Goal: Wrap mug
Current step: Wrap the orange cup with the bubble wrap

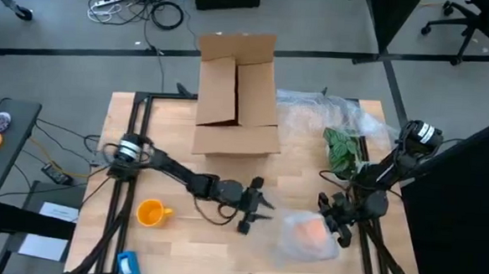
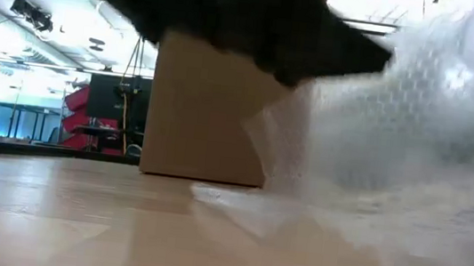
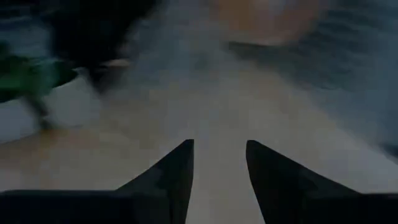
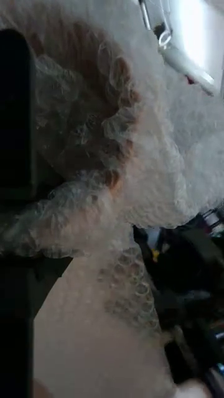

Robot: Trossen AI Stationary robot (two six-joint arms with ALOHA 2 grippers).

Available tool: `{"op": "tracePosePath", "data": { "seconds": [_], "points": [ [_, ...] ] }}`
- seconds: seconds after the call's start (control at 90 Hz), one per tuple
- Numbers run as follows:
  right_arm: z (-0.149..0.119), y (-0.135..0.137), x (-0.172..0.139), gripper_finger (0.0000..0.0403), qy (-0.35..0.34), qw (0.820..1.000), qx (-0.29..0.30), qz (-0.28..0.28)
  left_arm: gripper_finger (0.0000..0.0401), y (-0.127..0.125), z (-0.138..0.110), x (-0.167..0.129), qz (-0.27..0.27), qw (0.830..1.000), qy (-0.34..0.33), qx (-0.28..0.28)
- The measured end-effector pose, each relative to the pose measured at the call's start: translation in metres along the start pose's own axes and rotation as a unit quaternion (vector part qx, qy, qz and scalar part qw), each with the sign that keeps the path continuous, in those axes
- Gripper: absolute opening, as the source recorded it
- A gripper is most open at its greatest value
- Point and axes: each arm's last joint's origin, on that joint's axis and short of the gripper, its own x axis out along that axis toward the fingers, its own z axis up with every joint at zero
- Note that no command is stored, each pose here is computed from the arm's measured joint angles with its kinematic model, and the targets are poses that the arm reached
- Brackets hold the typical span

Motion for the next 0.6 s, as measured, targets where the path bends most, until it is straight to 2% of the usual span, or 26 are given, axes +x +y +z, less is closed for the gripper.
{"op": "tracePosePath", "data": {
  "seconds": [0.144,0.244,0.322,0.489,0.6],
  "points": [
    [-0.009,-0.013,0.003,0.0026,0.036,0.996,0.056,-0.050,0.0133,0.037,-0.024,0.015,0.079,0.997,0.019,-0.012],
    [-0.011,-0.018,0.004,0.0026,0.040,0.993,0.084,-0.068,0.0133,0.057,-0.050,0.021,0.085,0.994,0.051,-0.045],
    [-0.011,-0.019,0.005,0.0026,0.040,0.993,0.087,-0.073,0.0133,0.063,-0.067,0.023,0.085,0.992,0.069,-0.062],
    [-0.008,-0.018,0.006,0.0026,0.027,0.994,0.081,-0.070,0.0133,0.071,-0.070,0.023,0.116,0.990,0.059,-0.061],
    [-0.001,-0.011,0.008,0.0026,-0.002,0.997,0.064,-0.047,0.0133,0.072,-0.064,0.023,0.122,0.990,0.040,-0.060]
  ]
}}
